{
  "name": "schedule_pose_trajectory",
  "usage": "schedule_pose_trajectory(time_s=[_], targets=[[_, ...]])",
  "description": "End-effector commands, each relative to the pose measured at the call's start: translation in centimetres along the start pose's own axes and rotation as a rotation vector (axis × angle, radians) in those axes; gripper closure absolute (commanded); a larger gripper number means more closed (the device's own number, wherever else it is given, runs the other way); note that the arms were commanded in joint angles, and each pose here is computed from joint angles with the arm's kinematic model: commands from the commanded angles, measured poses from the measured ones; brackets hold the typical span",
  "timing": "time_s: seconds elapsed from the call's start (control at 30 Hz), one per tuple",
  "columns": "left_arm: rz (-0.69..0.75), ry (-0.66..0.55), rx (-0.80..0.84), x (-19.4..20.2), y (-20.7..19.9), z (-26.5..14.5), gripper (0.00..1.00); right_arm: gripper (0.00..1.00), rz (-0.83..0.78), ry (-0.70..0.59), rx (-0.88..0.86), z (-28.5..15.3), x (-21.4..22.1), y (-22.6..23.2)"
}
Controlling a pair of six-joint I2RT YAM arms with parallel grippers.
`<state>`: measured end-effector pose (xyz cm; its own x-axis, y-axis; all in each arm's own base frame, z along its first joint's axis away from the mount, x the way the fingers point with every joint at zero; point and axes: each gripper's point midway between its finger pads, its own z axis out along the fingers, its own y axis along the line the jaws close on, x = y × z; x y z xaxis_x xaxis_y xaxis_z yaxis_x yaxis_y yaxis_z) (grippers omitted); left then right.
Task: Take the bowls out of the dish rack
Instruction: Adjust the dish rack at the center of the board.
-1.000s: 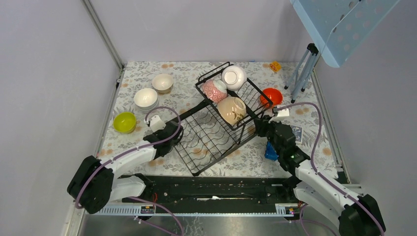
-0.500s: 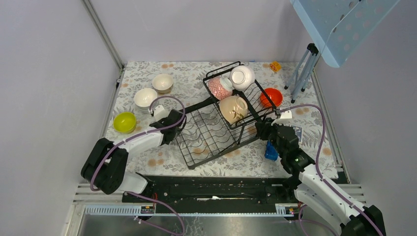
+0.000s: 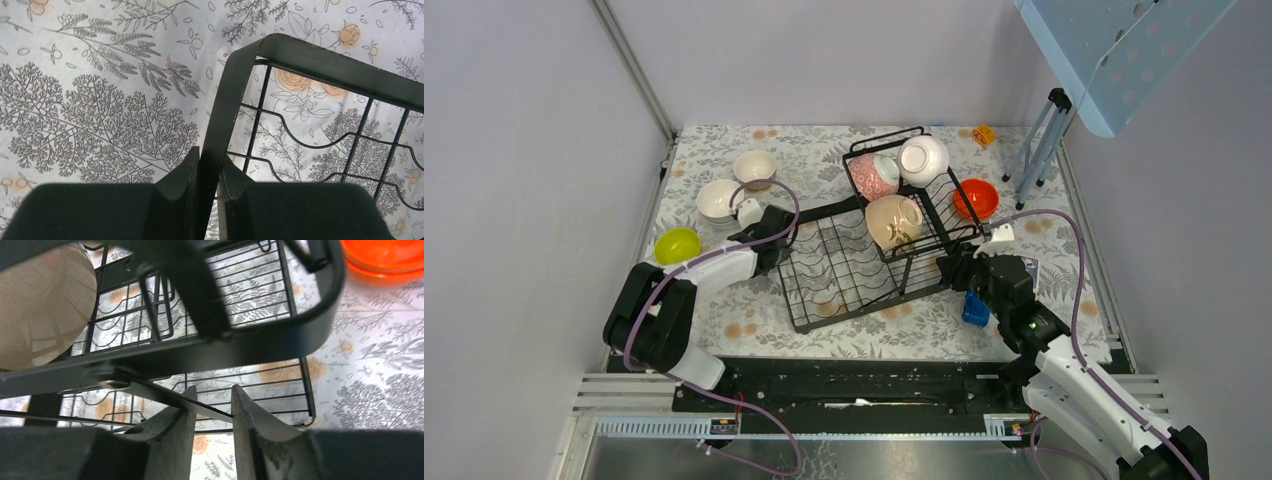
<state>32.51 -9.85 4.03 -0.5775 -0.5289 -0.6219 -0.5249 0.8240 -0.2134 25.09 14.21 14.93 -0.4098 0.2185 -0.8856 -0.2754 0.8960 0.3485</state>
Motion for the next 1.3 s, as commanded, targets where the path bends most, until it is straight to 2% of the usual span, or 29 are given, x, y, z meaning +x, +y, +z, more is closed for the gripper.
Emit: schedule_pose_trajectory(time_s=[0.0,0.2,0.27,0.37,0.43,0.47,0.57,0.8,1.03,1.27], targets=[[-0.152,-0.002,0.102,-1.8,-3.3,0.8,0.89,0.58,0.235,0.125,-0.099,-1.8,0.9,3.3],[-0.172,0.01,0.105,-2.3,-3.4,1.0,0.9,0.41,0.211,0.124,-0.078,-3.1,0.3,3.0],[-0.176,0.008,0.106,-2.4,-3.3,0.7,0.86,0.37,0.204,0.128,-0.067,-3.5,0.2,2.8],[-0.189,0.005,0.123,-2.7,-3.3,0.0,0.73,0.33,0.197,0.123,-0.055,-4.3,-0.2,2.6],[-0.195,0.008,0.139,-2.7,-3.3,-0.6,0.61,0.29,0.192,0.131,-0.049,-4.8,-0.1,2.5],[-0.199,0.006,0.149,-2.8,-3.3,-1.0,0.52,0.26,0.185,0.121,-0.025,-5.1,-0.4,2.1],[-0.211,-0.003,0.179,-3.3,-3.3,-2.2,0.37,0.2,0.175,0.117,-0.004,-5.9,-0.7,1.7],[-0.191,-0.005,0.286,-4.3,-3.5,-6.0,0.17,0.1,0.177,0.082,0.004,-8.1,-2.4,1.7],[-0.155,-0.024,0.604,-5.0,-4.8,-13.5,0.06,0.09,0.233,-0.043,0.016,-11.1,-7.5,2.4],[-0.194,-0.152,1.051,-7.5,-7.0,-23.0,0.01,0.1,0.171,-0.249,-0.234,-13.3,-13.6,7.0]])
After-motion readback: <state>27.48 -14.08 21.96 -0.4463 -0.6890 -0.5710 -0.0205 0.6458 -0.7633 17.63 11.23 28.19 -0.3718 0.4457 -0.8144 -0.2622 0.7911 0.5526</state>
